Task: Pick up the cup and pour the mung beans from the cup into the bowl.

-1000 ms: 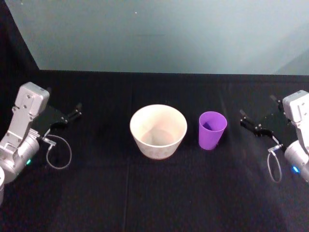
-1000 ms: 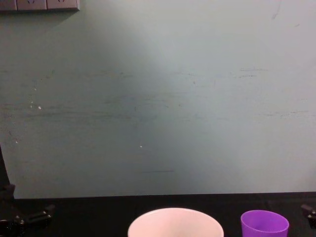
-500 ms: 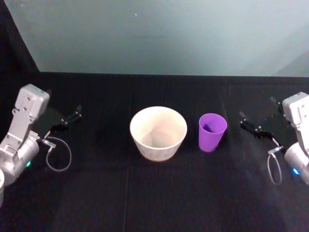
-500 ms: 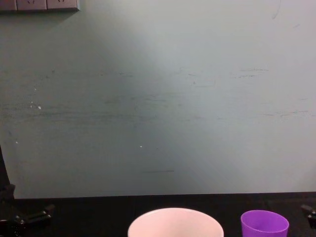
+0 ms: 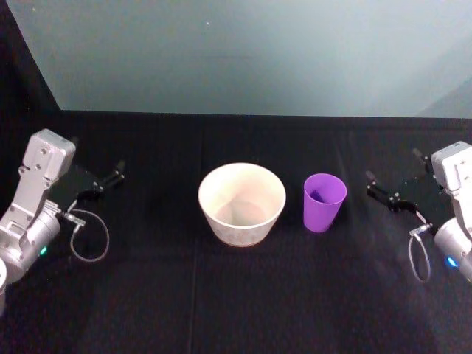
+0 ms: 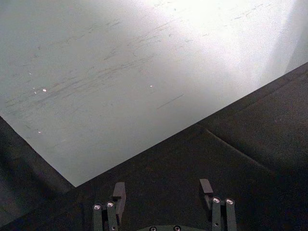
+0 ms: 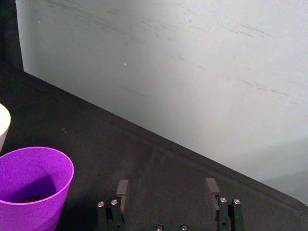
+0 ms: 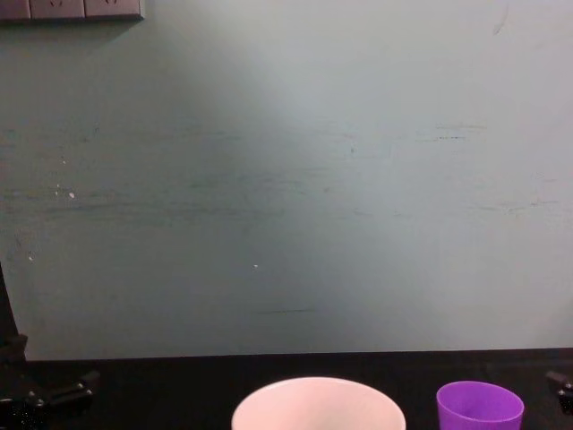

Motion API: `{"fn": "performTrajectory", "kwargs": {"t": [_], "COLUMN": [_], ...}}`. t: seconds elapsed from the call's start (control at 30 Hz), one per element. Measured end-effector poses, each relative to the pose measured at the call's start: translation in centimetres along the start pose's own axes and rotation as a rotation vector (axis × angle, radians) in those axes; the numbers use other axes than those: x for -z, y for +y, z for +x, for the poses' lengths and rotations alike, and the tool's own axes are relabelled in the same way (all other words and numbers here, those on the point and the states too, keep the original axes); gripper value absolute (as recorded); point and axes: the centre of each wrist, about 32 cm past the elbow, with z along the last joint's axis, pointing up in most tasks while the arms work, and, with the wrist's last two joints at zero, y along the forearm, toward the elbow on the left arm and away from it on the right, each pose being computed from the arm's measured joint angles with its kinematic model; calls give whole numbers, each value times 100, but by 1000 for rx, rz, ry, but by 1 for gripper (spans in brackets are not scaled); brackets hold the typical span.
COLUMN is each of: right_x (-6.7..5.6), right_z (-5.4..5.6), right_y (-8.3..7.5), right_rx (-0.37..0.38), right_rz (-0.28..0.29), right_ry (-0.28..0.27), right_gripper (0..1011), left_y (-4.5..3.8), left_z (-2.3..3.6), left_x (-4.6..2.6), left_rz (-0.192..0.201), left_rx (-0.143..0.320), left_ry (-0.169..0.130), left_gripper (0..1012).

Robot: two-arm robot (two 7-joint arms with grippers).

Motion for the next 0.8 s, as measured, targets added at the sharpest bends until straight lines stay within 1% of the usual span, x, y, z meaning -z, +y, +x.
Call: {"fn": "performTrajectory", "kwargs": {"t": [0.1, 0.23, 0.33, 0.37, 0.47, 0.5, 0.6, 0.7, 0.73, 0.8], "right_x": [3, 13, 36, 48, 66, 82, 119, 146, 173, 188], "right_z": [10, 58, 101, 122, 159, 180, 188, 182, 168, 153], "right_y": [-7, -61, -134, -174, -242, -287, -366, -408, -440, -455], "right_rx": [-1, -23, -53, -72, -105, -127, -157, -170, -187, -200], "right_rz": [2, 6, 13, 21, 40, 55, 85, 100, 112, 118], "right_ry": [1, 21, 51, 68, 93, 109, 127, 134, 138, 140], "right_gripper": [1003, 1003, 1003, 1003, 1003, 1003, 1003, 1003, 1002, 1003], "left_y": [0, 0, 0, 0, 0, 0, 0, 0, 0, 0], "left_z": [0, 0, 0, 0, 0, 0, 0, 0, 0, 0], "left_x": [0, 0, 0, 0, 0, 0, 0, 0, 0, 0], "left_rz": [0, 0, 0, 0, 0, 0, 0, 0, 0, 0], "left_rx": [0, 0, 0, 0, 0, 0, 0, 0, 0, 0], "left_ry": [0, 0, 0, 0, 0, 0, 0, 0, 0, 0], "left_gripper": [1000, 1000, 1000, 1000, 1000, 1000, 1000, 1000, 1000, 1000]}}
